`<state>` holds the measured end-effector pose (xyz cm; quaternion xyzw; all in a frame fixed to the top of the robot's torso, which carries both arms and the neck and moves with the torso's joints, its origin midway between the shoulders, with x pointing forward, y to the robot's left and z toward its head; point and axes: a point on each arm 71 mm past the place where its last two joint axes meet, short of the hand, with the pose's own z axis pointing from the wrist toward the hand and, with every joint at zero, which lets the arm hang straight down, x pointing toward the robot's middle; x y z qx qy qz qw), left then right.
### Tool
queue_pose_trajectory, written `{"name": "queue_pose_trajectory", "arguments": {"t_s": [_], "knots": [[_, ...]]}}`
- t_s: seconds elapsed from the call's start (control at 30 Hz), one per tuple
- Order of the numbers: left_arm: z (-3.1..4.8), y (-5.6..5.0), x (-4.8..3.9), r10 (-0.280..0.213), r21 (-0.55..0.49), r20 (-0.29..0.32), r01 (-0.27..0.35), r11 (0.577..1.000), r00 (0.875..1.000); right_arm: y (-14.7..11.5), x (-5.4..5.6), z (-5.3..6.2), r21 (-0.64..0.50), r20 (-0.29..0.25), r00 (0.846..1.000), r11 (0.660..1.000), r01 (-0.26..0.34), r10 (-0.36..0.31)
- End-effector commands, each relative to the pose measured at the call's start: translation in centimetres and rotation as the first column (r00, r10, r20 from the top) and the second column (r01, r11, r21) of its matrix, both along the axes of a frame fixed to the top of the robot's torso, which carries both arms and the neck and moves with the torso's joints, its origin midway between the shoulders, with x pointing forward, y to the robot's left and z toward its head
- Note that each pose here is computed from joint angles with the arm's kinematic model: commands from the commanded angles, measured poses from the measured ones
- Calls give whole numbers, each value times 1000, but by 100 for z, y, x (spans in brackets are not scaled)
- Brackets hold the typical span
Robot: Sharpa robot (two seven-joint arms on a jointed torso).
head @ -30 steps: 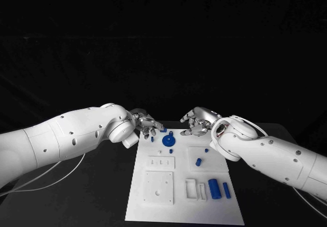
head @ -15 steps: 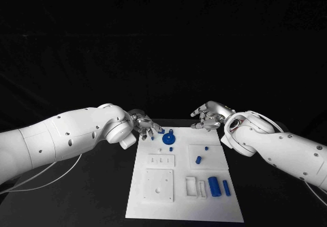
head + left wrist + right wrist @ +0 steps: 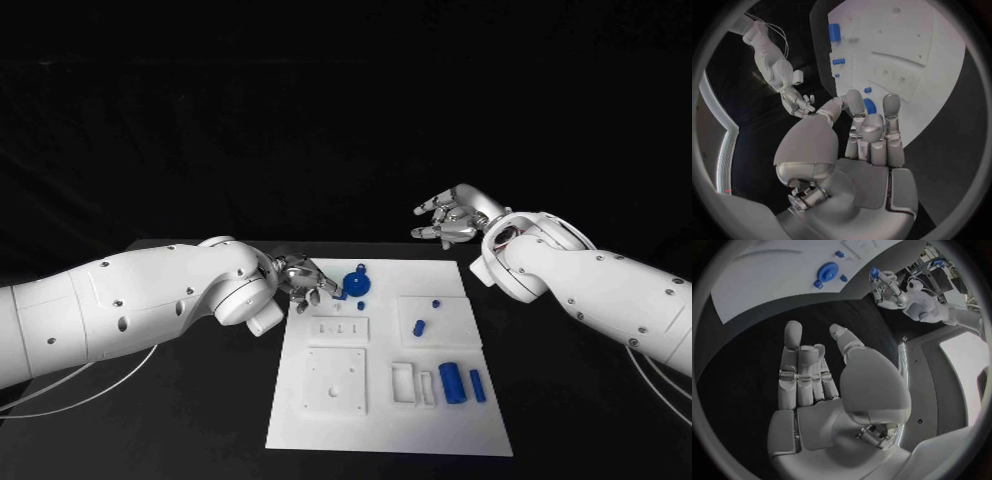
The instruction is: Assemble the parts on the task board
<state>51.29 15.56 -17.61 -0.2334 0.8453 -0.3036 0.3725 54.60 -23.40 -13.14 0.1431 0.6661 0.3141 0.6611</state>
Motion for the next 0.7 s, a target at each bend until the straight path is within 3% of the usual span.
{"name": "queue_pose_trajectory", "arguments": {"t_s": [0.03,0.37,0.7], "knots": [[11,-19,-30,46,-20,42,-45,999,998,-18,31,33,64,16,1000,998,10,-11],[-104,-105,-138,22,23,26,-23,999,999,20,83,72,80,23,1000,997,13,-15],[-225,-171,-140,2,59,0,-2,998,1000,34,103,80,85,21,1000,996,15,-17]]}}
